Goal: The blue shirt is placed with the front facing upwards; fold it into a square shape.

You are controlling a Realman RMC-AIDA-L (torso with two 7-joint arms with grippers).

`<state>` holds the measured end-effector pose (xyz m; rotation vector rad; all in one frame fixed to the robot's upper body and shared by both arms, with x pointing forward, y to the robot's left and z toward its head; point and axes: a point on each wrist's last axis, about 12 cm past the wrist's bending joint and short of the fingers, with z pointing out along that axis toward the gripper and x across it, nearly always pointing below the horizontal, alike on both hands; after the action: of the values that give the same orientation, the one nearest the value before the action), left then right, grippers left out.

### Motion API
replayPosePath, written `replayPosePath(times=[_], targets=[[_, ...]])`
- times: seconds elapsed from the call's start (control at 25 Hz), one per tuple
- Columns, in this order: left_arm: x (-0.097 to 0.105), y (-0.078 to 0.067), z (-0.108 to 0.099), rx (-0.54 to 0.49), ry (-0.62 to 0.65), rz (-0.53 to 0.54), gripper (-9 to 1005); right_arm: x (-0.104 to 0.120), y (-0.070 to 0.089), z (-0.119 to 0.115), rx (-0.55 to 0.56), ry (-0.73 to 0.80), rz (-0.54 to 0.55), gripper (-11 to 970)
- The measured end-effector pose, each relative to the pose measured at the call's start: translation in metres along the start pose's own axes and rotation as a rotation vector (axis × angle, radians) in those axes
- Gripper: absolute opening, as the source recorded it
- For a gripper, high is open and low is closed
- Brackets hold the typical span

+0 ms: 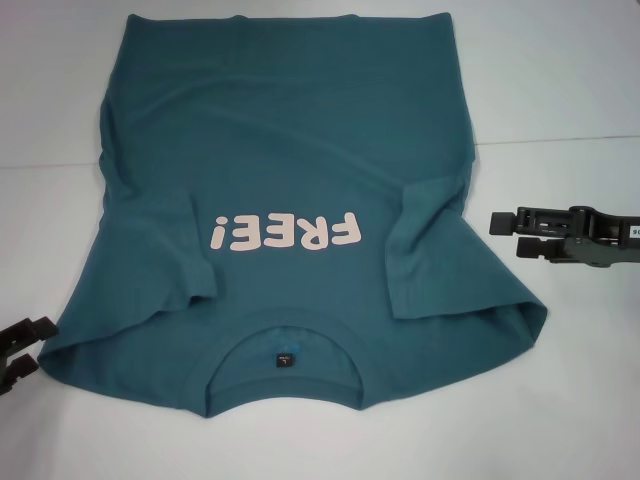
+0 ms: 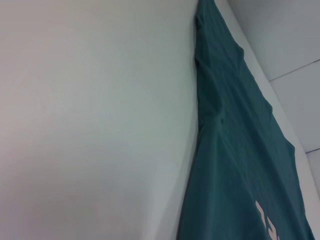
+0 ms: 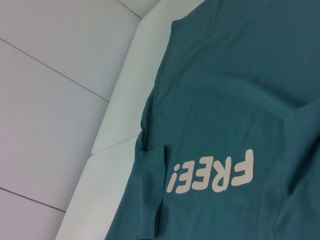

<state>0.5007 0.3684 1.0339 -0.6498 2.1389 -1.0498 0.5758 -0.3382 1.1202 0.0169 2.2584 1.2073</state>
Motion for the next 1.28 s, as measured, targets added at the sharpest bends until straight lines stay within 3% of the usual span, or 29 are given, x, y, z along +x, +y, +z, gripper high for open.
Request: replayPosePath(times=[1.28], targets=[[-0.001,-0.004,0.016,-0.039,0.015,0.039,719,0.002,-0.002,-0.003,0.001,-0.007,0.005,912]])
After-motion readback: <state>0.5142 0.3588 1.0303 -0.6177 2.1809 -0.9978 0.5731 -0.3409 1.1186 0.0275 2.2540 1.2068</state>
